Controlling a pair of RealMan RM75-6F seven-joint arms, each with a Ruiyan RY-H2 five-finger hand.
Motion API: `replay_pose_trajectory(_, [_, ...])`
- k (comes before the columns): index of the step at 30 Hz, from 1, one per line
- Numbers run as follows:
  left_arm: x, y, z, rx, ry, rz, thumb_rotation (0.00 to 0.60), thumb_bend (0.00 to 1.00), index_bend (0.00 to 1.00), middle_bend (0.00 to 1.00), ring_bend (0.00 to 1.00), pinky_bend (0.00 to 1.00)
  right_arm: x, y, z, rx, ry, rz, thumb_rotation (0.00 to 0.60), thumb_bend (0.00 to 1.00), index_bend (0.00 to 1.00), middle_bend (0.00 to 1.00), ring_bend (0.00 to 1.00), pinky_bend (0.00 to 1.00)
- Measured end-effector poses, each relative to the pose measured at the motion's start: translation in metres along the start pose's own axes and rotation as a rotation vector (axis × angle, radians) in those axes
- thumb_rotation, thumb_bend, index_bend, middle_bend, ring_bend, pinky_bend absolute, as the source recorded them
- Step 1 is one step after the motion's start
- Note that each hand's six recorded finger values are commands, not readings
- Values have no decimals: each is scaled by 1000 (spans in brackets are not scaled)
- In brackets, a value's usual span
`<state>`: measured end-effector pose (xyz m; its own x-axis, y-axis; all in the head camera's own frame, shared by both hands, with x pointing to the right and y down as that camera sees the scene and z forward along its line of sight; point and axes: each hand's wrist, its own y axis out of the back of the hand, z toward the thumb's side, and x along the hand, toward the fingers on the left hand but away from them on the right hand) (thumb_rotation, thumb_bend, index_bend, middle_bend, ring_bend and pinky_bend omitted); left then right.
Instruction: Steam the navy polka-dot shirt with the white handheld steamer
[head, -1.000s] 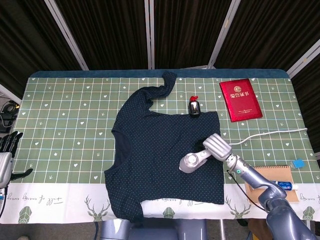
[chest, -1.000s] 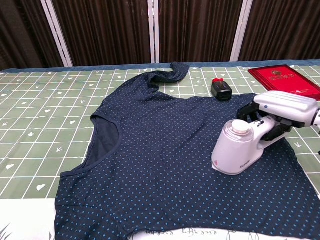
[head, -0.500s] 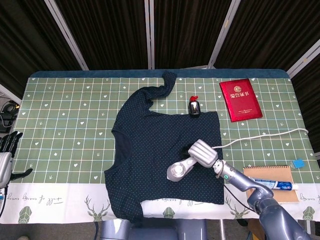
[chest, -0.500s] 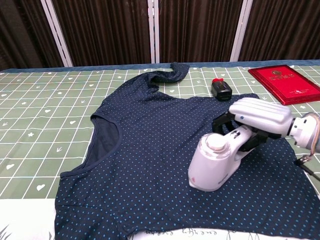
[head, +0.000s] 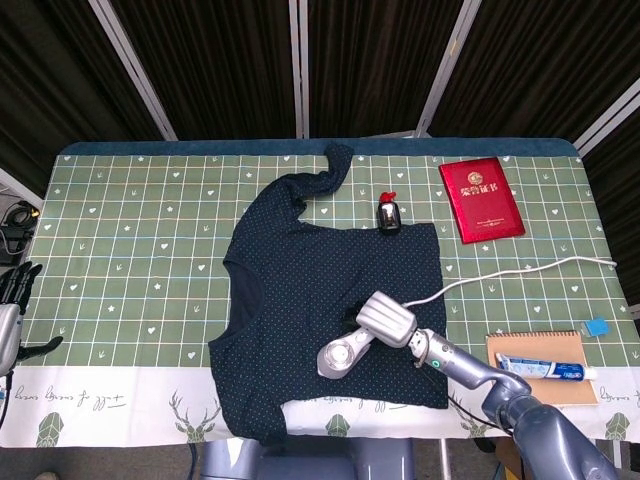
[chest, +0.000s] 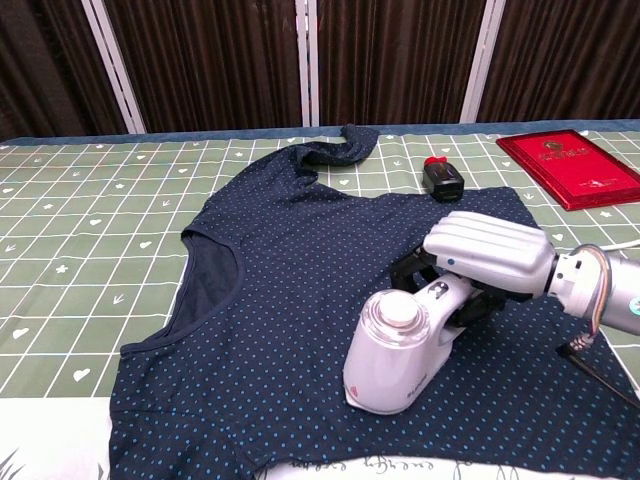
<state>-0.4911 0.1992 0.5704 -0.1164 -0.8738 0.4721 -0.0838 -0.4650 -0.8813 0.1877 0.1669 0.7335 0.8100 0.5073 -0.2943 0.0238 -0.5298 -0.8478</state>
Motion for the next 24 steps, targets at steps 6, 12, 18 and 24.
replay_pose_trajectory(6, [0,-1,1,4,-2,-3,600,0,0,0,0,0,12,9,-22,71,-45,2,600,778,832,651,669,951])
replay_pose_trajectory(12, [0,-2,2,5,-3,-4,600,0,0,0,0,0,36,21,-58,154,-132,26,600,777,832,650,669,951])
replay_pose_trajectory(18, [0,-2,3,7,-5,-4,600,0,0,0,0,0,56,33,-88,157,-226,35,600,777,832,650,669,951])
replay_pose_trajectory(24, [0,-4,5,10,-10,-8,600,0,0,0,0,0,73,37,-109,108,-305,51,600,777,832,650,669,951])
